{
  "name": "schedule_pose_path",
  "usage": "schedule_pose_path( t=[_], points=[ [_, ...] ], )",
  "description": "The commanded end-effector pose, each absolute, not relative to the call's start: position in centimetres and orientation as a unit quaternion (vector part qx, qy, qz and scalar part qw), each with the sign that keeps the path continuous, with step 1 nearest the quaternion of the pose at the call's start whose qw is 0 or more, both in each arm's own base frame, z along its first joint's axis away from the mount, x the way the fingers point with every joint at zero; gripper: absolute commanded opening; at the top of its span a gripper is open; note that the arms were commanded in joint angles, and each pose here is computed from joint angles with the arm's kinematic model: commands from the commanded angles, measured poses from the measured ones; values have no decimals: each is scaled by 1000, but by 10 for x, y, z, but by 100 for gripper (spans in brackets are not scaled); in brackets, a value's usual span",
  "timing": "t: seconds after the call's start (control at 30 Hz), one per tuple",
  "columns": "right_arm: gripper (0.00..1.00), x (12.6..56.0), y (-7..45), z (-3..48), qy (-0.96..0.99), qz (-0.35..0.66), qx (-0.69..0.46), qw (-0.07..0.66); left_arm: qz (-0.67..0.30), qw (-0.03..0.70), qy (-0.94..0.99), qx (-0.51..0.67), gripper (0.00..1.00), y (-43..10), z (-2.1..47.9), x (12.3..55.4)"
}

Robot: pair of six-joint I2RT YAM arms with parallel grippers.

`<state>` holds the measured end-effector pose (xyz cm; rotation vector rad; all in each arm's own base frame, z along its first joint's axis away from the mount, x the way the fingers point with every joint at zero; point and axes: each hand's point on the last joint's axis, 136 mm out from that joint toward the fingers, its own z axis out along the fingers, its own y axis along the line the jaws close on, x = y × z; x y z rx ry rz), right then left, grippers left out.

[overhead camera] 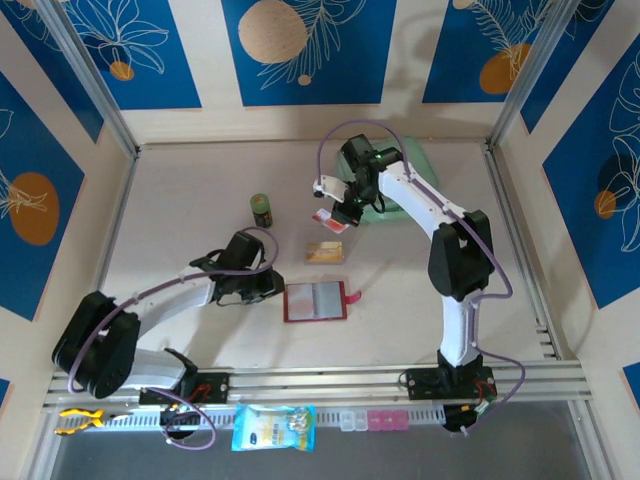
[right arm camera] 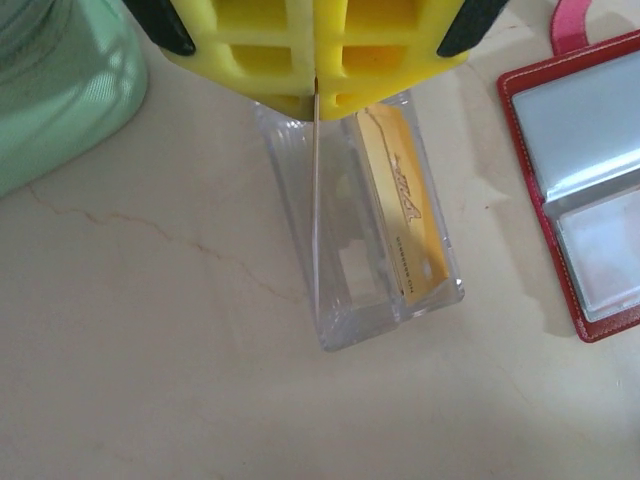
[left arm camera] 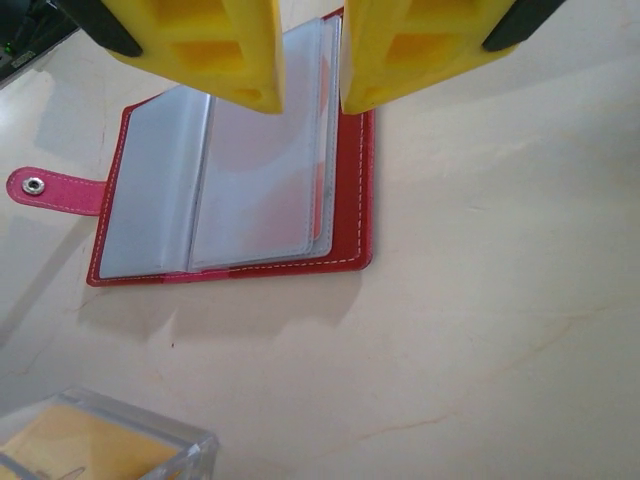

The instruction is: Take the credit cards out of the card holder

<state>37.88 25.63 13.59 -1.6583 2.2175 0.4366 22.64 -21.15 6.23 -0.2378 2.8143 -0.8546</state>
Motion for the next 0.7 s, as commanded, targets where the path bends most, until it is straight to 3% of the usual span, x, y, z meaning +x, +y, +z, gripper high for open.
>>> schedule_pose_path(
  t=[0.0,0.3,0.47,0.6,0.67],
  points=[
    [0,370,258,136,756,175,-613,147,-264,90,956,-87,21,-193,56,217],
    [0,376,258,110,742,165,-640,115,-257,90,957,-99,22,-180,58,212],
    [11,370,262,100,732,170,-653,96,-256,89,957,-105,22,-176,56,210],
    [23,383,263,99,737,146,-650,115,-258,88,956,-105,22,-177,56,211],
    [24,391,261,103,740,127,-648,130,-259,89,956,-105,22,-178,57,213]
  ],
)
